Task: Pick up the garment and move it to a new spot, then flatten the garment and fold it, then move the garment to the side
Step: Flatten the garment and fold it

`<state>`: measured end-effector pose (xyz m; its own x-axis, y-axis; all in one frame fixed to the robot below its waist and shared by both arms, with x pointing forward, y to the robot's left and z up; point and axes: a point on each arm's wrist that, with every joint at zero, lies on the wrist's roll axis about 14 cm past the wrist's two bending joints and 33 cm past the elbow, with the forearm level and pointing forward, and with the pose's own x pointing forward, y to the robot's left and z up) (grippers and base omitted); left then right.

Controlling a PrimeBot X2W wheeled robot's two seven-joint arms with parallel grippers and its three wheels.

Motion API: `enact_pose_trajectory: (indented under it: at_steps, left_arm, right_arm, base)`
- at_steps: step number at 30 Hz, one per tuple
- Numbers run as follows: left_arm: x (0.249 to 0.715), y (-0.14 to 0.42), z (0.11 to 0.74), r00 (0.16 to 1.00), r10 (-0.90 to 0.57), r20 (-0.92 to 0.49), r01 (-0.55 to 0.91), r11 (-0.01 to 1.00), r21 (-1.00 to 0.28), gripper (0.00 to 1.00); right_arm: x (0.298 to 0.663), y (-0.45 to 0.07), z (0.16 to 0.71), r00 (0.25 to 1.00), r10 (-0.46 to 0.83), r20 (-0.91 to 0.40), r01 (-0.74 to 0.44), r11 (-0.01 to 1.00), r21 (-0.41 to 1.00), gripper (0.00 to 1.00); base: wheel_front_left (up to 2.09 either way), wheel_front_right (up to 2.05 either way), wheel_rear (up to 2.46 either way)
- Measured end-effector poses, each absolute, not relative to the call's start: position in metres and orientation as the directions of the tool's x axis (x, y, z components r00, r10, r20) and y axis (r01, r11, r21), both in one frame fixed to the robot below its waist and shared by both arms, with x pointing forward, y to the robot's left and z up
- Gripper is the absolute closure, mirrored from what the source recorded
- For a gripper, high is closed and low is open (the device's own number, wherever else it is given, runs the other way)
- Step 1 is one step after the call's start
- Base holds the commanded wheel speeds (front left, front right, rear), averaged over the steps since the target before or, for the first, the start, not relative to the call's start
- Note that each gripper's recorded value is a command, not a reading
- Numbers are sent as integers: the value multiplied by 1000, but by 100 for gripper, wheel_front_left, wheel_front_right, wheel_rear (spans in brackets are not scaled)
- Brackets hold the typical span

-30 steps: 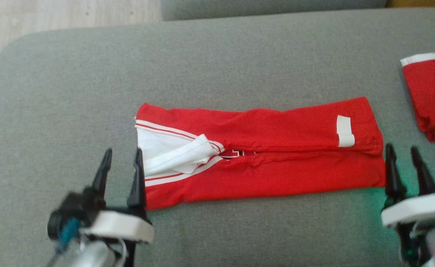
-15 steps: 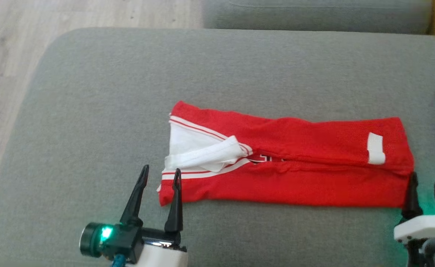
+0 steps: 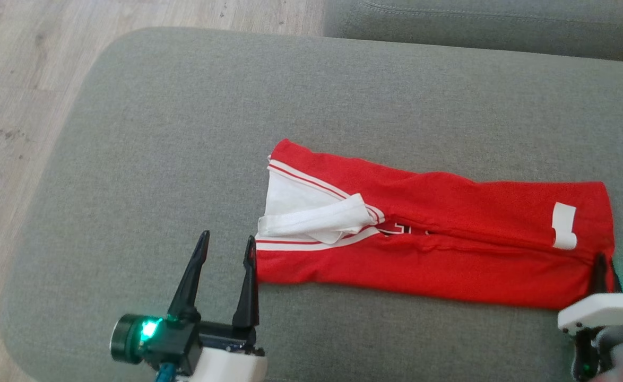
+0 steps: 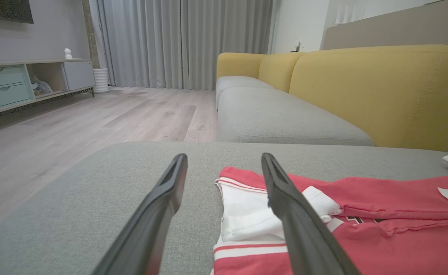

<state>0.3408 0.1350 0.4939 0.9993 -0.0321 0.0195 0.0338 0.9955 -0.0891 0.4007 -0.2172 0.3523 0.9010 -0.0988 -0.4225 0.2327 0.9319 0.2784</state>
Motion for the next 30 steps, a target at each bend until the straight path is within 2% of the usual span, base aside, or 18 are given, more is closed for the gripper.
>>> enact_pose_trajectory:
  at_steps: [7, 15, 18, 21, 25, 30]
  left_arm:
    - [335, 134, 488, 999, -38, 4, 38, 995, -92, 0]
    - [343, 122, 492, 996, -82, 20, 84, 992, -90, 0]
    - [346, 121, 492, 996, -86, 23, 88, 992, -93, 0]
    - [347, 120, 493, 995, -93, 27, 96, 991, -95, 0]
    - [346, 119, 494, 995, -99, 28, 101, 990, -99, 0]
    - [343, 125, 490, 996, -83, 17, 85, 992, -98, 0]
  right_arm:
    - [408, -217, 368, 923, -94, -372, 212, 933, 291, 100]
    - [417, -300, 426, 947, -249, -201, 292, 929, 226, 100]
    - [421, -313, 448, 952, -268, -146, 298, 920, 253, 100]
    - [434, -289, 476, 976, -202, -77, 216, 928, 302, 100]
    - [448, -216, 512, 999, -32, 20, 22, 933, 359, 100]
    - [442, -131, 519, 980, 196, 21, -190, 912, 364, 100]
  base:
    - [0, 0, 0]
    - [0, 0, 0]
    - [0, 0, 0]
    - [0, 0, 0]
    - [0, 0, 0]
    - [0, 0, 0]
